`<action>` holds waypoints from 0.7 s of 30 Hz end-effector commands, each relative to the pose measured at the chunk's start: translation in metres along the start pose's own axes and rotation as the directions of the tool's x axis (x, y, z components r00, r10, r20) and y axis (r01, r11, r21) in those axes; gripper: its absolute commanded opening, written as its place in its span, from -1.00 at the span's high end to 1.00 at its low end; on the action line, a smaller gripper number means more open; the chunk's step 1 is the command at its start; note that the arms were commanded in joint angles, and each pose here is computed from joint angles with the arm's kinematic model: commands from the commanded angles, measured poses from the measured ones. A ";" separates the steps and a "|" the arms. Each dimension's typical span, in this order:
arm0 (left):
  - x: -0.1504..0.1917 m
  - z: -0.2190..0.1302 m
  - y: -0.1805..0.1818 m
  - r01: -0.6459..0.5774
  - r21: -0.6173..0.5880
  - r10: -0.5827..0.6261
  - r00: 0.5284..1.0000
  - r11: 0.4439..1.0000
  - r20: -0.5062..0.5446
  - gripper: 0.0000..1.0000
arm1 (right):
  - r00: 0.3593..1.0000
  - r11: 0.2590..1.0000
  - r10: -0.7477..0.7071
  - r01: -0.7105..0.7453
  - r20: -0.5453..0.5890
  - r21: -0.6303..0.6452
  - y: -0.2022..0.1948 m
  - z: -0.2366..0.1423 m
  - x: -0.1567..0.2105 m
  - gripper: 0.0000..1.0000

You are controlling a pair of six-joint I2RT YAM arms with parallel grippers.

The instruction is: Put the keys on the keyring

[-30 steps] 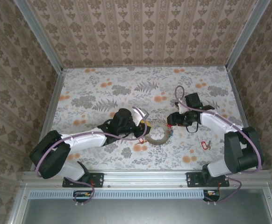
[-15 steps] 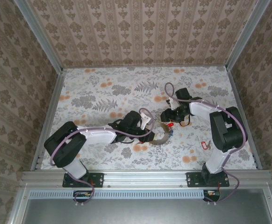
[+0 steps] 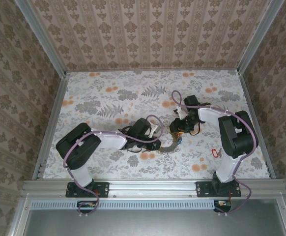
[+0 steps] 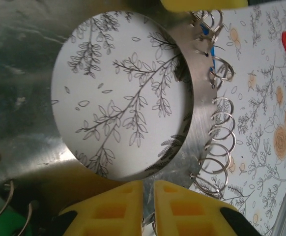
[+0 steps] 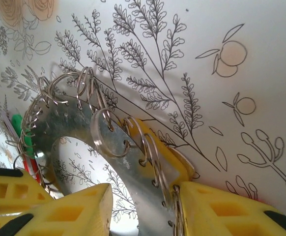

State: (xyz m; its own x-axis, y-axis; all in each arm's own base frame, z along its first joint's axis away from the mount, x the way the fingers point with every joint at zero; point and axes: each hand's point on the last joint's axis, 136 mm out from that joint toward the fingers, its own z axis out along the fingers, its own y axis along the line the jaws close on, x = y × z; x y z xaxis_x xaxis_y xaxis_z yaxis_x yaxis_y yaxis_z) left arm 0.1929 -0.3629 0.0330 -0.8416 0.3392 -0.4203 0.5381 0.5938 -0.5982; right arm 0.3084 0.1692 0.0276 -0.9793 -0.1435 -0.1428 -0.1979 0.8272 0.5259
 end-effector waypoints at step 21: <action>-0.042 -0.039 0.002 -0.041 -0.031 0.045 0.986 0.999 0.162 0.56 | 0.996 0.970 0.021 0.000 0.086 -0.242 0.035 -0.027 -0.008 0.89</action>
State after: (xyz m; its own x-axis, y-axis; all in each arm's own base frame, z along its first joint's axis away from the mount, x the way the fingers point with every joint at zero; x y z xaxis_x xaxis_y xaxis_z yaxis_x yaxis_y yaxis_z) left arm 0.2224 -0.3502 0.0571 -0.8325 0.2583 -0.4901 0.5326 0.6165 -0.5798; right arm 0.3069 0.1816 0.0535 -0.9770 -0.1167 -0.1786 -0.2072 0.7186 0.6638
